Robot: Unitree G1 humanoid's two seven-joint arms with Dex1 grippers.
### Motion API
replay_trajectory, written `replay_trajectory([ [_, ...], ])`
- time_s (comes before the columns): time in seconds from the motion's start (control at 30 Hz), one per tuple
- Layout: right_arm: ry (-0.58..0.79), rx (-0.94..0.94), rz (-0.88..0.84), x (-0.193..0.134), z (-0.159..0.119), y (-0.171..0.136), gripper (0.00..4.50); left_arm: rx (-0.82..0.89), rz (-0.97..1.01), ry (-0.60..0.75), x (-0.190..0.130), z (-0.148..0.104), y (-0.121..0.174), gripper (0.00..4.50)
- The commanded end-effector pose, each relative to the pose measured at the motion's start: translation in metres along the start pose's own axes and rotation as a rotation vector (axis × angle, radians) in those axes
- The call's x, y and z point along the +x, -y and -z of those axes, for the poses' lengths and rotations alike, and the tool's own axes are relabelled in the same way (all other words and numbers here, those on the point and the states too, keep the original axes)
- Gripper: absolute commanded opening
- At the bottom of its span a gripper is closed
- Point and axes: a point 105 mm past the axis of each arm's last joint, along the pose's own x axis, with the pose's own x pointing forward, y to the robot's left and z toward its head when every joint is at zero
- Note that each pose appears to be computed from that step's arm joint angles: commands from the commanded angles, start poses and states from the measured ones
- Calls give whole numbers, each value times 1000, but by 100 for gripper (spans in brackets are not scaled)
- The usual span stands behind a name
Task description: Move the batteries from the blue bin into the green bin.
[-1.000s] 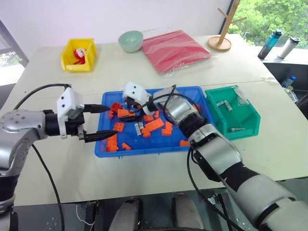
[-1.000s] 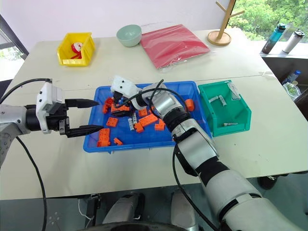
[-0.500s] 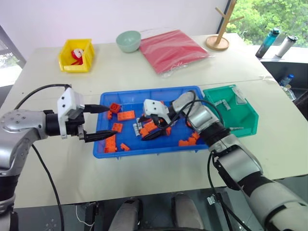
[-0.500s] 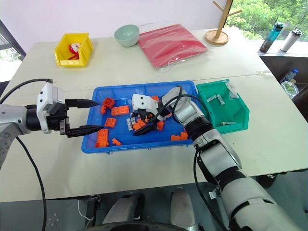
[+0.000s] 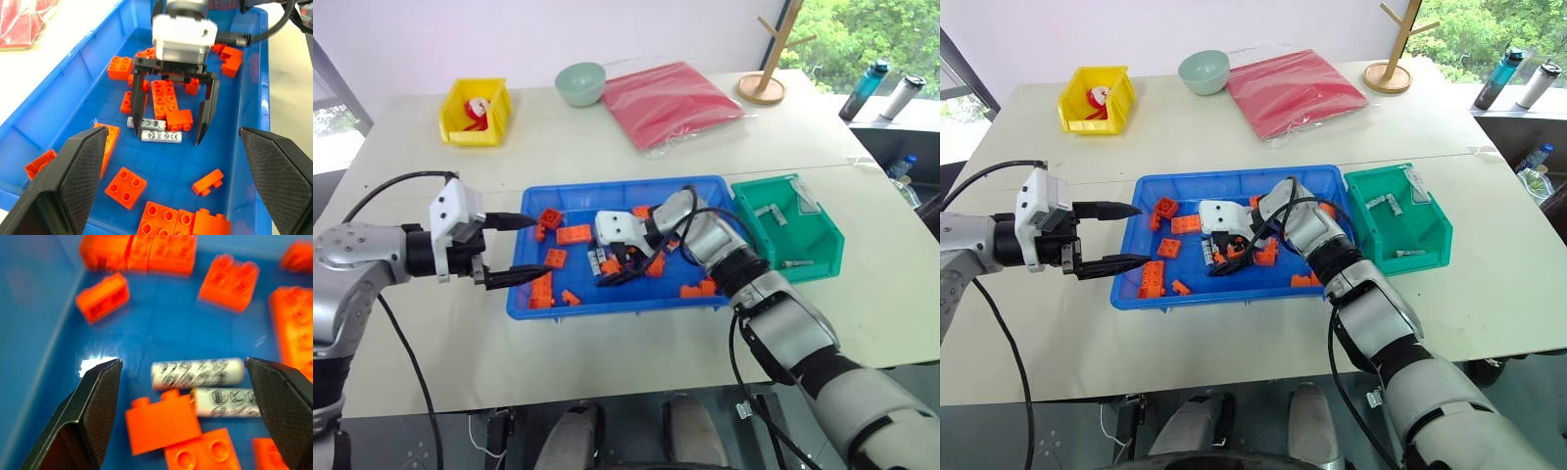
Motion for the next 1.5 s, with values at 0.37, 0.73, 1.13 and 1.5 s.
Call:
replay_trajectory([
  [0.37, -87, -102, -14, 7, -2, 7, 328, 40, -21, 35, -3, -11, 0, 450],
  [0.73, 81, 15, 74, -28, -30, 21, 222, 30, 2, 51, 1, -12, 2, 450],
  [1.13, 208, 453, 698, -215, 6, -4, 222, -8, 77, 171, 20, -25, 9, 450],
  [1.5, -25, 729, 1011, -284, 87, -72, 222, -8, 129, 205, 31, -31, 5, 450],
])
